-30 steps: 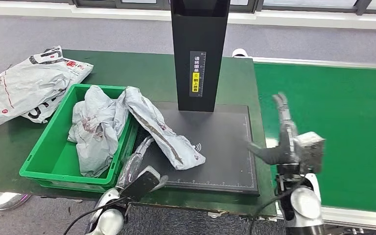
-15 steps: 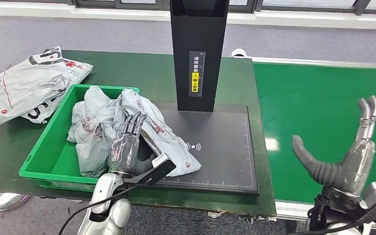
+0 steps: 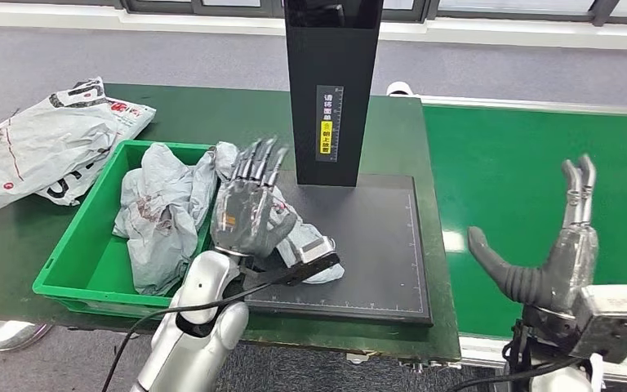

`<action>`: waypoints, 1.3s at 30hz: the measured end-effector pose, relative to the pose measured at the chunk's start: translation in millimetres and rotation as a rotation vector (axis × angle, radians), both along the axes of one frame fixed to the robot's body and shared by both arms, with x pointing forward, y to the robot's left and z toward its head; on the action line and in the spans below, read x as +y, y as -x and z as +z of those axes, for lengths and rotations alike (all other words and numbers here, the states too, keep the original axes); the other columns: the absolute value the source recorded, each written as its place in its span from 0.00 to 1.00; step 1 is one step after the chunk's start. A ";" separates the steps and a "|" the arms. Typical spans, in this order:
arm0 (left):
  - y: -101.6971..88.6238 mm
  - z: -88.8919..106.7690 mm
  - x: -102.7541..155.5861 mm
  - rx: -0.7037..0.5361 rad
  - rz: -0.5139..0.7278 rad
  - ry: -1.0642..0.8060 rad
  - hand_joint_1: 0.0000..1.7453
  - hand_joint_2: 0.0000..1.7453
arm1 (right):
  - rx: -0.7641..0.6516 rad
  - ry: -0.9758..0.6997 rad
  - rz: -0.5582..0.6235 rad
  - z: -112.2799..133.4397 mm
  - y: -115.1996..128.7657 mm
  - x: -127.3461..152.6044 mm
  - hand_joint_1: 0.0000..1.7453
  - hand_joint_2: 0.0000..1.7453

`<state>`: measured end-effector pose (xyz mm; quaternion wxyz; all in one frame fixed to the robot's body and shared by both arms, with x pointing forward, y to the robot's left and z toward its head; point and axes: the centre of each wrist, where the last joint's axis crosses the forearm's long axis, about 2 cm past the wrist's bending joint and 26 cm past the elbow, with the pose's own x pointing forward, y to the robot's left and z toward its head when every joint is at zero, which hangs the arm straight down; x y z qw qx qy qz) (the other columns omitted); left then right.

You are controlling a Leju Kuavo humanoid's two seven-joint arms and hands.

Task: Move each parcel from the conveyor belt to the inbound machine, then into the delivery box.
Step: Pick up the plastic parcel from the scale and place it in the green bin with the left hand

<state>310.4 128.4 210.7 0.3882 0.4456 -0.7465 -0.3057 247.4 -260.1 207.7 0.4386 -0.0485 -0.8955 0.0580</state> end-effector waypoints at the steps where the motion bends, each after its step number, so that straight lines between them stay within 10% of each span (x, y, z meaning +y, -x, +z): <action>1: -2.8 4.2 -8.1 0.004 -0.037 -0.013 0.00 1.00 | 0.004 0.002 0.004 -0.3 -1.0 1.1 0.00 1.00; 8: -17.0 6.1 -50.7 0.160 -0.307 -0.093 0.00 1.00 | 0.020 0.008 0.033 -1.9 -3.8 5.5 0.00 1.00; 16: -35.2 -49.2 -86.7 0.572 -0.562 -0.426 0.00 1.00 | 0.031 0.008 0.076 -2.4 -3.6 8.1 0.00 1.00; 28: -51.7 -64.5 -82.1 0.821 -0.582 -0.776 0.00 1.00 | 0.041 0.005 0.089 -3.3 -4.5 7.9 0.00 1.00; 39: -100.5 -52.1 -12.4 0.837 -0.314 -1.022 0.00 1.00 | 0.057 -0.021 0.110 -5.6 -12.0 9.7 0.00 1.00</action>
